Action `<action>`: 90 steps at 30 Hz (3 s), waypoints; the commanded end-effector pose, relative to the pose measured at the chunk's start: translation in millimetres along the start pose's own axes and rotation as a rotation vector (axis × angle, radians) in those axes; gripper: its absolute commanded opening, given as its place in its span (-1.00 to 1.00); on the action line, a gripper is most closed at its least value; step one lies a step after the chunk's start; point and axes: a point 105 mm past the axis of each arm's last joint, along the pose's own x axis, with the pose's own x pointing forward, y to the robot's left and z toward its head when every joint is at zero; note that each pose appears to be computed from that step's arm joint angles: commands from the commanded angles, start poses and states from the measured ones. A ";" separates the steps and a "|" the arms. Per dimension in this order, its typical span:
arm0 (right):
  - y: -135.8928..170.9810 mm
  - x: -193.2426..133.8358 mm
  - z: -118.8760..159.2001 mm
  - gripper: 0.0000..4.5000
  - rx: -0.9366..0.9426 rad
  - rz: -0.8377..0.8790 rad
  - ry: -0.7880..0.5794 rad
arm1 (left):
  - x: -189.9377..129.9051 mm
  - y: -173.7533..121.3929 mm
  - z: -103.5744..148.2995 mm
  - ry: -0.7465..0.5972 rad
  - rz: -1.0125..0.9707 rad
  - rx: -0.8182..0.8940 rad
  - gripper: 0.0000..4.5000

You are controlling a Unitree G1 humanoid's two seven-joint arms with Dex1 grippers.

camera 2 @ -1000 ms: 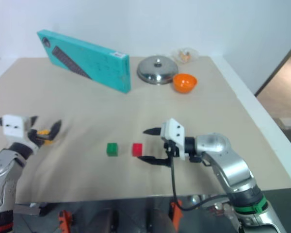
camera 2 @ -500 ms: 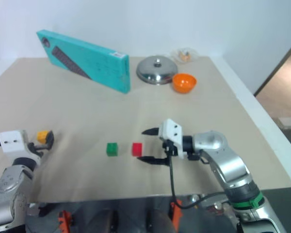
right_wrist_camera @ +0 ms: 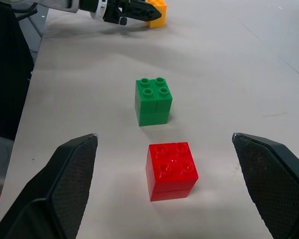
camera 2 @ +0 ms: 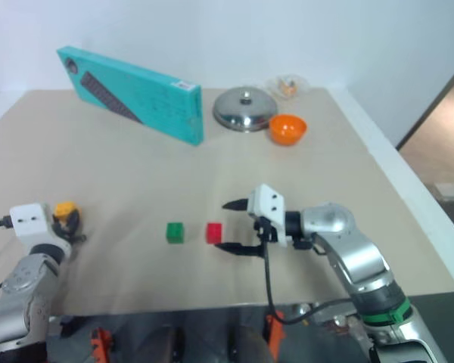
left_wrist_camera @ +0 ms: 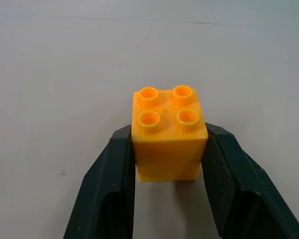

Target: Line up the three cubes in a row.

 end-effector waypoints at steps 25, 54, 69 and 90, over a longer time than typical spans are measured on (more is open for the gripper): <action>2.0 -15.0 9.8 1.00 -0.075 -0.074 0.027 | -34.7 -83.5 24.2 -0.101 -1.409 0.521 -0.43; 10.1 -14.0 16.8 1.00 -0.038 -0.023 0.006 | -29.9 -79.6 5.4 -0.046 -1.502 0.611 -0.43; 9.3 -14.4 11.7 1.00 -0.040 -0.023 0.018 | -31.1 -68.4 10.4 -0.026 -1.512 0.639 -0.43; 8.1 -18.5 15.7 1.00 -0.016 -0.046 -0.013 | -30.9 -70.8 53.4 -0.060 -1.460 0.572 0.97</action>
